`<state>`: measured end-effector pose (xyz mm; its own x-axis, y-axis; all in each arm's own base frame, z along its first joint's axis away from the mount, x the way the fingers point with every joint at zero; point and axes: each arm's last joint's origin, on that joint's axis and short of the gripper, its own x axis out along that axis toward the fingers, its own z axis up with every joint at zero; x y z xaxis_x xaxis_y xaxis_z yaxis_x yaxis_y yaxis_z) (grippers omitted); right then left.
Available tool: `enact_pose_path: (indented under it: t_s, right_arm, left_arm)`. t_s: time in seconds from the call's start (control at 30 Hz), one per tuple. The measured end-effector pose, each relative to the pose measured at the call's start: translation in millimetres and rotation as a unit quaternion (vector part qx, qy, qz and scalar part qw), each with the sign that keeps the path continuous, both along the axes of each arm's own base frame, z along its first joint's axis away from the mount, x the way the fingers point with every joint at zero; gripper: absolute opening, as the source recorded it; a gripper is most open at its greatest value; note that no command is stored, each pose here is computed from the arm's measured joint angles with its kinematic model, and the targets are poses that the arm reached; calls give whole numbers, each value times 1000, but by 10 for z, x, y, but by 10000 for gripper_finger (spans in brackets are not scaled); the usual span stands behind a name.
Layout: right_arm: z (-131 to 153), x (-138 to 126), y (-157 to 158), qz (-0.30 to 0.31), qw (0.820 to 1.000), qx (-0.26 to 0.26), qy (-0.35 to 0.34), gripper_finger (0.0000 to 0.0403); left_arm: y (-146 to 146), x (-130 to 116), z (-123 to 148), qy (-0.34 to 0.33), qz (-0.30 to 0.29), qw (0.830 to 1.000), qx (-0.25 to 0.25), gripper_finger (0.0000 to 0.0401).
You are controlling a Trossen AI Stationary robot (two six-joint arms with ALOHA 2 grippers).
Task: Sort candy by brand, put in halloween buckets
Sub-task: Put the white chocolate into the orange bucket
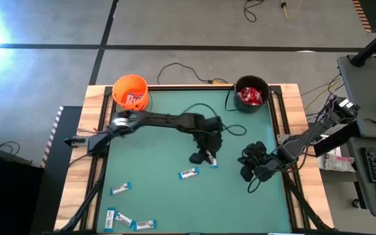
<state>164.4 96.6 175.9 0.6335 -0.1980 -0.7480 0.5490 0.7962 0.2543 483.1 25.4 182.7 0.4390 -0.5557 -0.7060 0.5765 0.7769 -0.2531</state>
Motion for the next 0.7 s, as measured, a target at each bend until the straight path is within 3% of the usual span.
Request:
enact_pose_path:
  t_s: [0.1, 0.23, 0.37, 0.47, 0.57, 0.7]
  right_arm:
    - [-5, 8, 1, 0, 1000, -11, -3, 9]
    - [-7, 12, -1, 8, 1000, -21, -2, 9]
    - [-6, 13, -2, 10, 1000, -23, -1, 9]
    - [-10, 22, 3, 10, 1000, -22, -3, 9]
    - [-4, 31, 9, 10, 1000, -18, -9, 9]
    - [-4, 30, 9, 4, 1000, -13, -10, 9]
  left_arm:
    - [-12, -215, 76, -88, 16, 996, 17, 154]
    - [11, -380, -178, -162, 80, 981, 66, 154]
    - [20, -408, -339, -164, 70, 980, 82, 155]
    - [25, -366, -429, -154, 49, 986, 52, 163]
    - [65, -276, -438, -154, 46, 986, 39, 180]
    - [86, -207, -459, -134, 23, 989, 59, 212]
